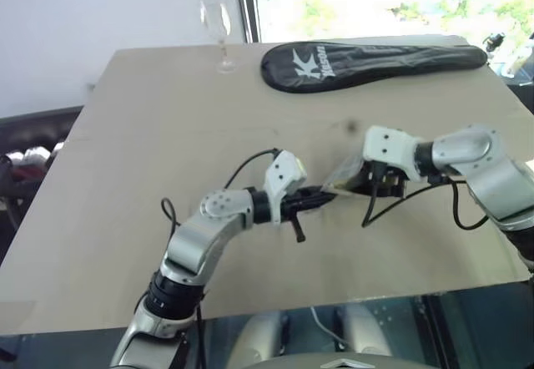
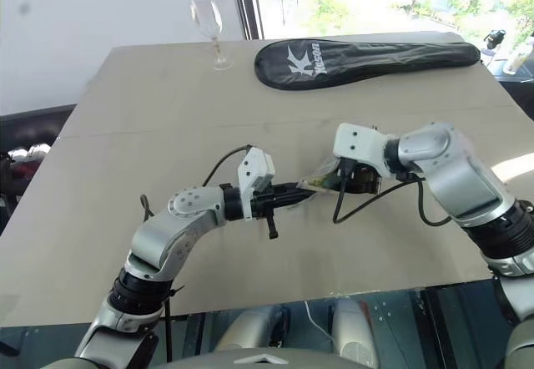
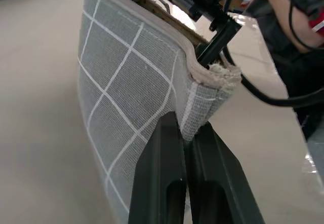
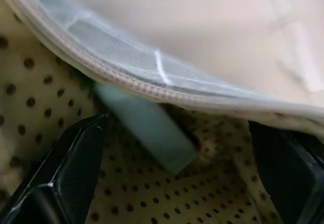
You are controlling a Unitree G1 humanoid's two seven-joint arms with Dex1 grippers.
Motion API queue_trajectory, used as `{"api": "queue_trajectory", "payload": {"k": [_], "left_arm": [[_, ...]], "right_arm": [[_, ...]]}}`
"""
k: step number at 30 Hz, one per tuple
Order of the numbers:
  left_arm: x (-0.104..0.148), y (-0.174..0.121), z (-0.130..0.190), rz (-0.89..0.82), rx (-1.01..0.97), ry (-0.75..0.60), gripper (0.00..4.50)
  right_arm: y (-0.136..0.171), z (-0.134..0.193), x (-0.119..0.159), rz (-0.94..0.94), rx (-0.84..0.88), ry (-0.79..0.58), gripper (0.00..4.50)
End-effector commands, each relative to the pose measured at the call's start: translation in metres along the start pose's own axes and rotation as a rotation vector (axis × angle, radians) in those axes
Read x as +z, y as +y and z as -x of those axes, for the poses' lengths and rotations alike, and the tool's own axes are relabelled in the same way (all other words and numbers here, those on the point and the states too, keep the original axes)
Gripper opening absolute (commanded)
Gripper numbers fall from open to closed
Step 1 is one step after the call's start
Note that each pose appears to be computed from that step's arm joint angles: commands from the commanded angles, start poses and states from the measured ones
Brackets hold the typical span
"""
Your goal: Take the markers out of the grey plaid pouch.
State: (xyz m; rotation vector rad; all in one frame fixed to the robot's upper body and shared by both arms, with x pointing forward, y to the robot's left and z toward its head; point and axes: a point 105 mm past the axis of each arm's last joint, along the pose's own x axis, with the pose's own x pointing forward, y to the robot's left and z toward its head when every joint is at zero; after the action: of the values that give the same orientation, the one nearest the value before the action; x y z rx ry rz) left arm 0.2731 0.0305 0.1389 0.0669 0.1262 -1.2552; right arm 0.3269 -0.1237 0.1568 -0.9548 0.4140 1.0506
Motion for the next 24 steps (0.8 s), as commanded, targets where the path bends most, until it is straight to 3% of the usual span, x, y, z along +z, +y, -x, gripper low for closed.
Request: {"api": "queue_trajectory", "payload": {"k": [1,9,11,16,18,24], "left_arm": [[0.016,-0.001,0.001,0.020,-0.019,-0.062,0.00],[0.012,0.001,-0.003,0.052,-0.017,-0.054,0.00],[0.011,0.001,-0.003,0.048,-0.013,-0.050,0.00],[0.011,0.004,-0.002,0.048,0.009,-0.049,0.00],[0.007,0.008,-0.001,0.046,0.034,-0.038,0.00],[-0.002,0.017,0.000,-0.014,0.073,0.016,0.00]], "right_arm": [[0.001,-0.010,-0.003,0.058,0.041,0.028,4.49],[0.002,-0.042,-0.010,0.104,0.094,0.031,4.49],[0.002,-0.047,-0.011,0.105,0.098,0.025,3.93],[0.000,-0.048,-0.013,0.108,0.097,0.018,1.64],[-0.001,-0.047,-0.013,0.110,0.091,0.012,0.96],[-0.007,-0.042,-0.009,0.103,0.042,-0.010,0.96]]}}
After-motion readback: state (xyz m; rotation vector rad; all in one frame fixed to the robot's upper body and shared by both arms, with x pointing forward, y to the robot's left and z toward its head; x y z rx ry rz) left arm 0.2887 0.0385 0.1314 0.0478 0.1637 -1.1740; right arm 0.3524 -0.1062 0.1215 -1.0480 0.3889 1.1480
